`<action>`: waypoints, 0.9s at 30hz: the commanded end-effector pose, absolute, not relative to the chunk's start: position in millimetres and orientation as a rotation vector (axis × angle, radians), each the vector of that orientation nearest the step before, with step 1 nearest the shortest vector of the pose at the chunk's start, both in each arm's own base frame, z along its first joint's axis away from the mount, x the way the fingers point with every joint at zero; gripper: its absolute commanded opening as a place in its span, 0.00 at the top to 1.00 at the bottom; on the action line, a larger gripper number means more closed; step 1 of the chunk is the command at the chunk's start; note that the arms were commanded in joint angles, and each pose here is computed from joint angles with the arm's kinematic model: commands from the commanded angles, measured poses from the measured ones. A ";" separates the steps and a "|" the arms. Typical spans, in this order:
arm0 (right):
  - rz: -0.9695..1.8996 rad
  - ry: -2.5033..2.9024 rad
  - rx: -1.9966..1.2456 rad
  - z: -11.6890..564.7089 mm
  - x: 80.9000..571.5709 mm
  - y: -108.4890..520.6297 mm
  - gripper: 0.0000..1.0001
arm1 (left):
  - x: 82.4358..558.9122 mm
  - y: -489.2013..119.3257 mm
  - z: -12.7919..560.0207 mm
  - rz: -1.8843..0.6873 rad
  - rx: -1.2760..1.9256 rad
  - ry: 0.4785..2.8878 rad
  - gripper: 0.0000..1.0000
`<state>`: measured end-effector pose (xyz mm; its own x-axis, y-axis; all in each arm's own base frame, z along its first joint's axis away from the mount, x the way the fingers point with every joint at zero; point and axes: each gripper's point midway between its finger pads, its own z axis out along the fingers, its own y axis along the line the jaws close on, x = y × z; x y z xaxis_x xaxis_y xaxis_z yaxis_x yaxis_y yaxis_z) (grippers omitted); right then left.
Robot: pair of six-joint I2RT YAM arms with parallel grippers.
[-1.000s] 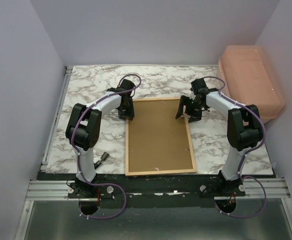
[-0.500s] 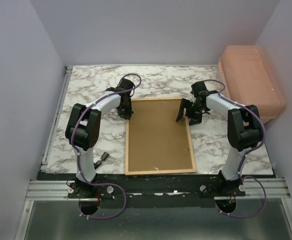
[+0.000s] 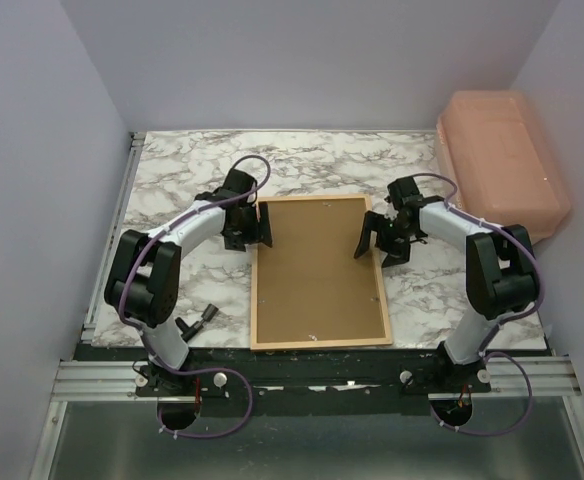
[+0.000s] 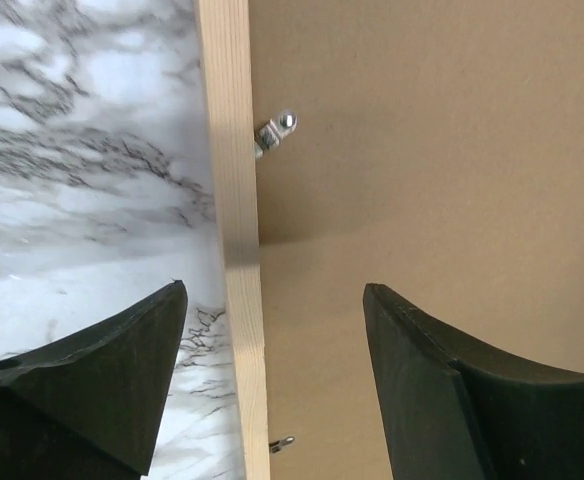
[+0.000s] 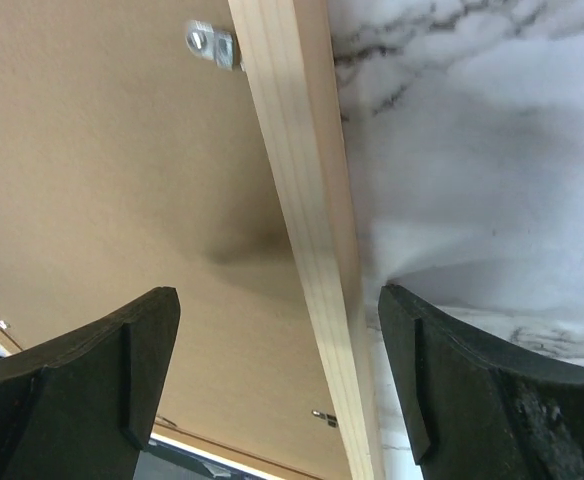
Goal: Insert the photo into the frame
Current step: Install the photo frame at the center of the board, then adjust the photo frame at the center of the board.
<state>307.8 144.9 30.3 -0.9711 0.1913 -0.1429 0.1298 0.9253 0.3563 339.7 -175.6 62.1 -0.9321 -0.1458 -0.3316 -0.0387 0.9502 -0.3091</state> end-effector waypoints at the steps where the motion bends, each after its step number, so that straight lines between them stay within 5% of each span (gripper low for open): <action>1: 0.617 2.923 0.262 31.5 283.1 151.4 0.11 | 305.1 -184.3 43.9 -0.564 -0.147 2.807 0.30; 11: 0.717 2.936 0.261 25.3 275.4 167.8 0.11 | 237.9 -198.3 24.3 -0.691 -0.103 2.882 0.40; 27: 0.720 2.829 0.102 45.8 402.3 221.3 0.11 | 190.5 -250.2 49.5 -0.846 0.029 2.901 0.42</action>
